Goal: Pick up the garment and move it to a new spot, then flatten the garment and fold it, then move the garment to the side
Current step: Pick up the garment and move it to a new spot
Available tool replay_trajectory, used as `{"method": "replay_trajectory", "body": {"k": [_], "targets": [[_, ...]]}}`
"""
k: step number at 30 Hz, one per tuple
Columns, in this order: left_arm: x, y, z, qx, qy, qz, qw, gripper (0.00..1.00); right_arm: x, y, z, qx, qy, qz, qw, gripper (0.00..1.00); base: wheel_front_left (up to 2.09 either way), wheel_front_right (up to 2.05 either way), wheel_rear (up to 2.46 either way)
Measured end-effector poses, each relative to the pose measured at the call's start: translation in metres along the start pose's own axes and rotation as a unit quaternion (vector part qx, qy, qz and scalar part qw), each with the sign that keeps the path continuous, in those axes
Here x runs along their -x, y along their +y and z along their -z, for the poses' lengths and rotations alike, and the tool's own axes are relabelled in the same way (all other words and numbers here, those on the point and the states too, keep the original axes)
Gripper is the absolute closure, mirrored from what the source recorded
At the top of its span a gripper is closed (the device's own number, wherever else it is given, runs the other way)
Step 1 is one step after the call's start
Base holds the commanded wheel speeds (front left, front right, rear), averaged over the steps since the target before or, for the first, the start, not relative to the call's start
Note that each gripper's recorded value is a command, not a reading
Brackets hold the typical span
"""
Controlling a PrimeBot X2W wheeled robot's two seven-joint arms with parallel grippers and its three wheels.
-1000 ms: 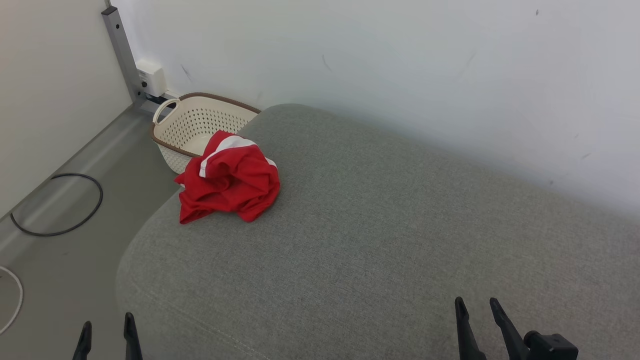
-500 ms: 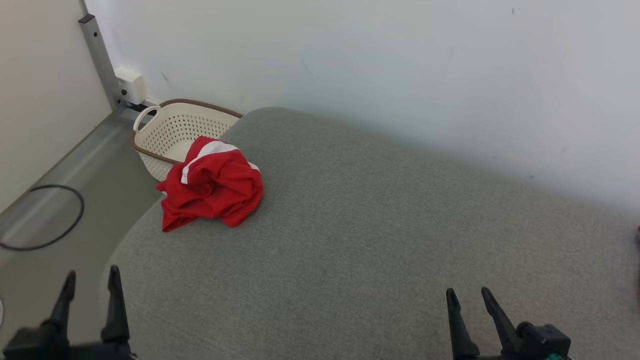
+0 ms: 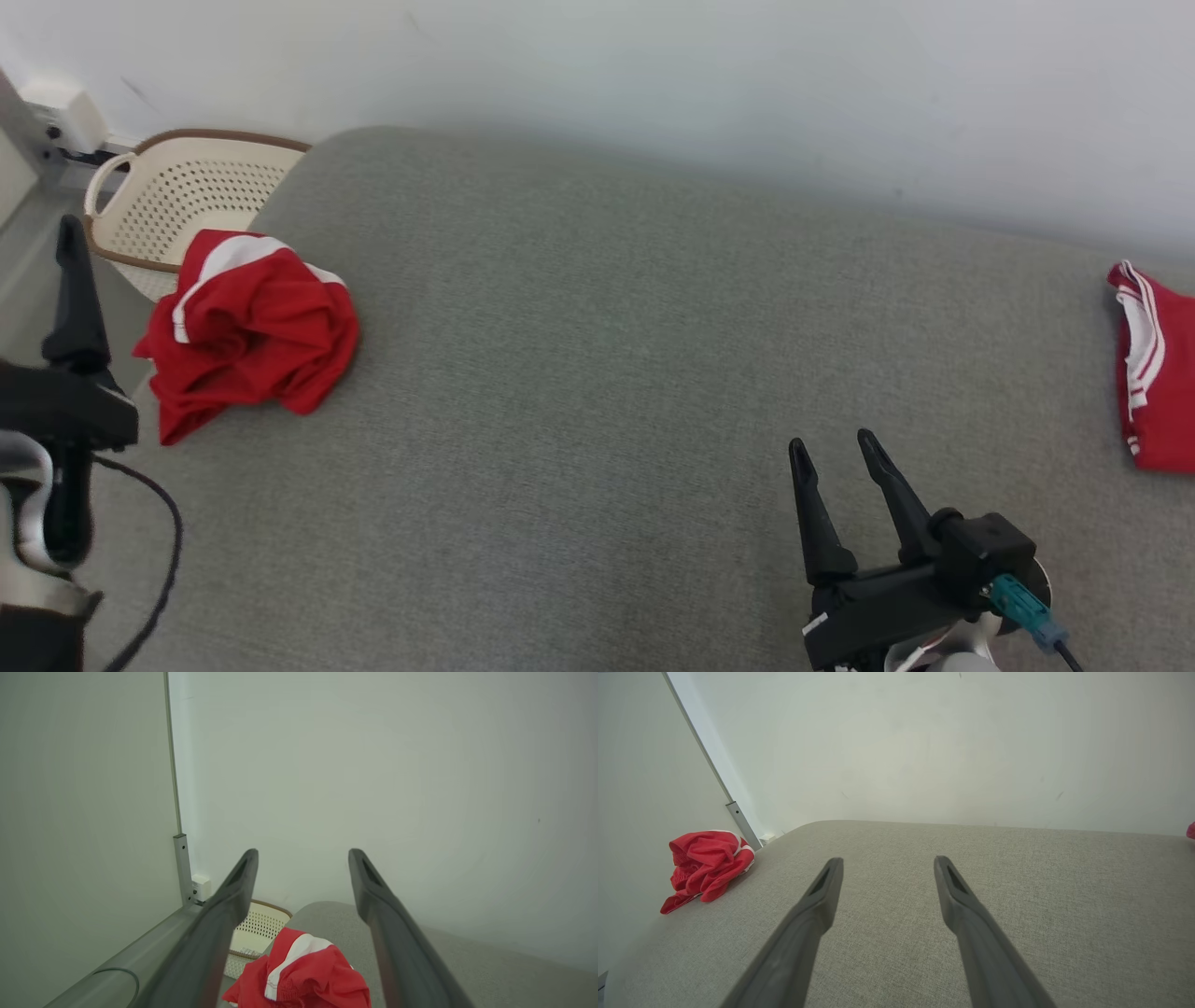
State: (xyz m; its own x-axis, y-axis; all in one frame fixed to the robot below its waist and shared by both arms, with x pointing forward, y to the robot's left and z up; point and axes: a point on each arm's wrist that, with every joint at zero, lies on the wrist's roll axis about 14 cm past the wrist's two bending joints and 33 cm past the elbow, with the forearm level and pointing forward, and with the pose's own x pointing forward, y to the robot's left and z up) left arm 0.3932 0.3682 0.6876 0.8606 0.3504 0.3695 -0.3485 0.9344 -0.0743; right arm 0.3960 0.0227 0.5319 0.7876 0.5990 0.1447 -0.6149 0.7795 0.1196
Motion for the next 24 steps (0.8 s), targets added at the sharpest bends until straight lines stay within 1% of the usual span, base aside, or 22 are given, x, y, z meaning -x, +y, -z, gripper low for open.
{"method": "replay_trajectory", "body": {"k": [3,6,8,11,12,14,20,22,24], "targets": [[-0.027,-0.011,0.013,0.004,0.025,0.011,1.0,0.0,-0.001,-0.009,0.002,-0.003,-0.001,0.009,1.0,0.0,0.0,0.0,0.0],[-0.049,-0.022,0.03,-0.009,0.056,0.023,0.998,0.0,0.001,-0.019,0.007,-0.005,0.002,0.021,1.0,0.0,0.0,0.0,0.0],[-0.062,-0.03,0.041,-0.006,0.073,0.026,0.997,0.0,0.005,-0.027,0.011,-0.007,0.008,0.034,0.999,0.0,0.0,0.0,0.0],[-0.076,-0.043,0.062,-0.007,0.109,0.039,0.993,0.0,0.009,-0.039,0.015,-0.007,0.011,0.05,0.999,0.0,0.0,0.0,0.0],[-0.076,-0.043,0.062,-0.007,0.109,0.039,0.993,0.0,0.009,-0.039,0.015,-0.007,0.011,0.05,0.999,0.0,0.0,0.0,0.0],[-0.083,-0.046,0.077,-0.009,0.135,0.039,0.99,0.0,0.011,-0.046,0.017,-0.006,0.012,0.059,0.998,0.0,0.0,0.0,0.0],[-0.094,-0.05,0.12,-0.01,0.21,0.036,0.977,0.0,0.018,-0.061,0.021,-0.006,0.018,0.082,0.996,0.0,0.0,0.0,0.0],[-0.09,-0.05,0.142,-0.022,0.251,0.036,0.967,0.0,0.022,-0.066,0.023,-0.006,0.021,0.091,0.996,0.0,0.0,0.0,0.0],[-0.086,-0.049,0.159,-0.023,0.283,0.035,0.958,0.0,0.025,-0.071,0.025,-0.005,0.023,0.098,0.995,0.0,0.0,0.0,0.0]]}}
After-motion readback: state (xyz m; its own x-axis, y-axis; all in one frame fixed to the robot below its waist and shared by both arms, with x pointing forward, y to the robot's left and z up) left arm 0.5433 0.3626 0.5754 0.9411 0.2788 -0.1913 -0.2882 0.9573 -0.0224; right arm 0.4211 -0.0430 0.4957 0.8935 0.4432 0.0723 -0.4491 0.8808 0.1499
